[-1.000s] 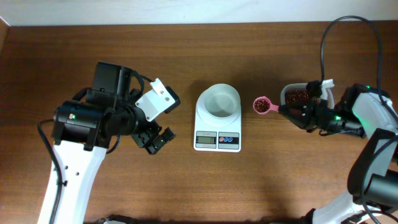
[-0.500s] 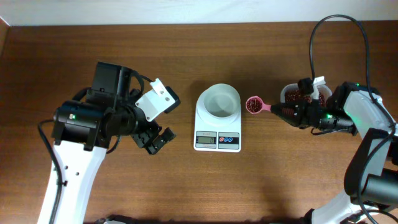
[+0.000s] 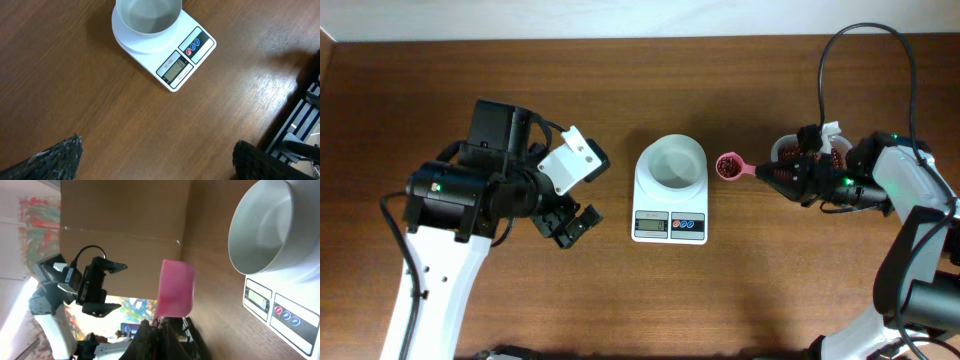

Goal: Scoop and weigh 50g on scale
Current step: 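Carry the bean-filled pink scoop with the right gripper toward the bowl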

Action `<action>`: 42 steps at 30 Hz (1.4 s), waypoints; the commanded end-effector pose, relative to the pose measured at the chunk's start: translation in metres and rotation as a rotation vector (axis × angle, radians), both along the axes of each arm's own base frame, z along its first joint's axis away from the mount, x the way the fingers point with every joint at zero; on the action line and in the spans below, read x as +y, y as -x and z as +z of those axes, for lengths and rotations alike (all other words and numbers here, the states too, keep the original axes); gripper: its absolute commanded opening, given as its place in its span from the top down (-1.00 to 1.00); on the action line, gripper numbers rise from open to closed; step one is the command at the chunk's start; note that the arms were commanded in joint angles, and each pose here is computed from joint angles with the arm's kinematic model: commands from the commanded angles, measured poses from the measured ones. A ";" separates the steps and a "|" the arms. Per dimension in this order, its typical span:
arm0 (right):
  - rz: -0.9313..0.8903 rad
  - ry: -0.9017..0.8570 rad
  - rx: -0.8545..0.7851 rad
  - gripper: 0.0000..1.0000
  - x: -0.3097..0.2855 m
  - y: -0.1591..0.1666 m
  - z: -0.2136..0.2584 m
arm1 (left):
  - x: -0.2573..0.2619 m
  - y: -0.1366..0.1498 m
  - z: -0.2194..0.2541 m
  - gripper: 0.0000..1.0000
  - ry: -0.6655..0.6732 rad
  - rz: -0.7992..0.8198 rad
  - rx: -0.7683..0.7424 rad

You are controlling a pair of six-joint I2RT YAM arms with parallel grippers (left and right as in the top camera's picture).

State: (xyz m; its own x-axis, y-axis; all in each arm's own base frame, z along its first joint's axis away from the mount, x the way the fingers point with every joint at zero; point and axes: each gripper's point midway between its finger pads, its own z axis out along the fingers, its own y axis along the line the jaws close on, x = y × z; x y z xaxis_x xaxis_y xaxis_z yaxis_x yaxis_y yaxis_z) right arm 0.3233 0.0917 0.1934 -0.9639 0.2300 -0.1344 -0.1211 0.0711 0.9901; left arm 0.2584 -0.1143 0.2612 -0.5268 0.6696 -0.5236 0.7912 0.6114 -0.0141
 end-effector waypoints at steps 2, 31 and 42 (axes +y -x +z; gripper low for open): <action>-0.014 -0.037 0.057 0.92 -0.002 -0.010 0.006 | 0.002 -0.001 0.010 -0.98 -0.002 -0.006 -0.040; -0.060 0.058 0.064 0.92 -0.016 -0.064 -0.010 | 0.002 -0.001 0.010 -0.98 -0.002 -0.006 -0.040; 0.026 0.169 0.056 0.92 0.030 -0.060 -0.027 | 0.002 -0.001 0.010 -0.98 -0.002 -0.005 -0.040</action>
State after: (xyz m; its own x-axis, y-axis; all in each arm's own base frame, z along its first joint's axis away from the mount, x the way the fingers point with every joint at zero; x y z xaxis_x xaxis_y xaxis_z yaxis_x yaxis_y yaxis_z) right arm 0.3837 0.1111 0.1684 -0.9758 0.2030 -0.0814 -0.0444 0.1808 0.9825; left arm 0.2578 -0.1142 0.2613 -0.5276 0.6697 -0.5226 0.7912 0.6114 -0.0151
